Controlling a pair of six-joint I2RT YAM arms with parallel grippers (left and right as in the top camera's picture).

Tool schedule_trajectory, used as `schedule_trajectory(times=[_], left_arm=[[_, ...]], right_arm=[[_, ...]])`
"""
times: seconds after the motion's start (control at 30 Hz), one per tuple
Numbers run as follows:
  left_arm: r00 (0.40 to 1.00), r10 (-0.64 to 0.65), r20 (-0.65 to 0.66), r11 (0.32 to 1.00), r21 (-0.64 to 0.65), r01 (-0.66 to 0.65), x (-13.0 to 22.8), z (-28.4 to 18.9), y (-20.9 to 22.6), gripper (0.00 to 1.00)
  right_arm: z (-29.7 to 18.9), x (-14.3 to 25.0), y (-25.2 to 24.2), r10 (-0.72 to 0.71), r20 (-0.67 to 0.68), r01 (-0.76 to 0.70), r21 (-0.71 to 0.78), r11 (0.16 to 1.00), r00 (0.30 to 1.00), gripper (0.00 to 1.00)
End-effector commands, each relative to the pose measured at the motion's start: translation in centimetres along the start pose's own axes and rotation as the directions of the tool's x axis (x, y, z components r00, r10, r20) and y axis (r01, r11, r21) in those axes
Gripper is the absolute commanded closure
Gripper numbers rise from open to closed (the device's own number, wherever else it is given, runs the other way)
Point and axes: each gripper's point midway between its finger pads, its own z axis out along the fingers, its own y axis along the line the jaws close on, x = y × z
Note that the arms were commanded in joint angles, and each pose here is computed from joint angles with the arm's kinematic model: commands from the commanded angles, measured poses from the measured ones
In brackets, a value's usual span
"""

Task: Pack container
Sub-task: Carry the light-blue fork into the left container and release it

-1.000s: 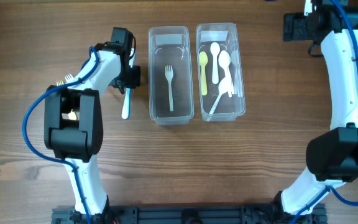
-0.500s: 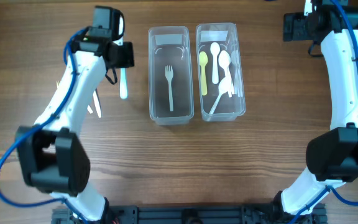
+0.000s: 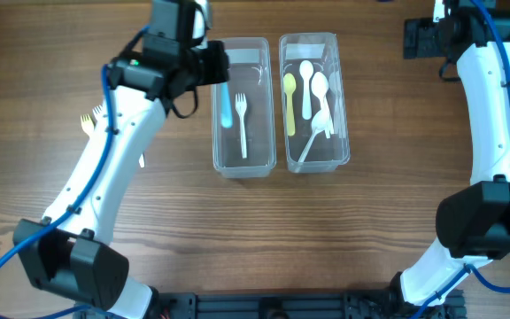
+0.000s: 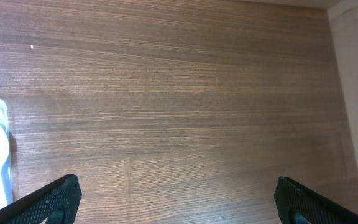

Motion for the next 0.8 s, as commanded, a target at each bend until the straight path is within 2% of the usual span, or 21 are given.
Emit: schedule_trajectory(times=[0.0, 0.17, 0.23, 0.3, 0.33, 0.4, 0.57, 0.77], left_arm=[[0.999, 0.01, -0.038, 1.0, -0.011, -0.011, 1.1, 2.3, -1.1, 0.84], [0.992, 0.004, -0.127, 0.999, -0.043, -0.01, 3.4, 7.0, -0.1, 0.83], [0.991, -0.001, -0.135, 0.999, -0.049, -0.005, 3.6, 8.2, 0.4, 0.75], [0.992, 0.0, -0.128, 0.999, -0.046, -0.006, 3.4, 8.4, 0.4, 0.63], [0.993, 0.002, -0.118, 0.999, -0.041, -0.007, 3.2, 8.5, 0.2, 0.53], [0.994, 0.004, -0.106, 0.999, -0.035, -0.008, 2.8, 8.3, 0.1, 0.45], [0.998, -0.006, -0.058, 0.998, -0.069, 0.002, 1.2, 6.2, 1.6, 0.46], [0.99, -0.144, 0.009, 0.932, -0.335, 0.138, -0.5, -0.3, 11.7, 0.44]], right_arm=[[-0.1, -0.3, -0.3, -0.004, 0.007, 0.004, 0.017, 1.0, 1.0, 0.0], [-0.1, -0.4, -0.3, -0.004, 0.008, 0.004, 0.017, 1.0, 1.0, 0.0], [-0.1, -0.4, -0.3, -0.004, 0.008, 0.004, 0.017, 1.0, 1.0, 0.0], [-0.1, -0.4, -0.3, -0.004, 0.008, 0.004, 0.017, 1.0, 1.0, 0.0], [-0.1, -0.4, -0.3, -0.003, 0.008, 0.003, 0.017, 1.0, 1.0, 0.0], [-0.1, -0.4, -0.3, -0.003, 0.008, 0.003, 0.017, 1.0, 1.0, 0.0], [-0.1, -0.4, -0.3, -0.004, 0.008, 0.004, 0.017, 1.0, 1.0, 0.0], [-0.1, -0.4, -0.3, -0.004, 0.008, 0.004, 0.017, 1.0, 1.0, 0.0]])
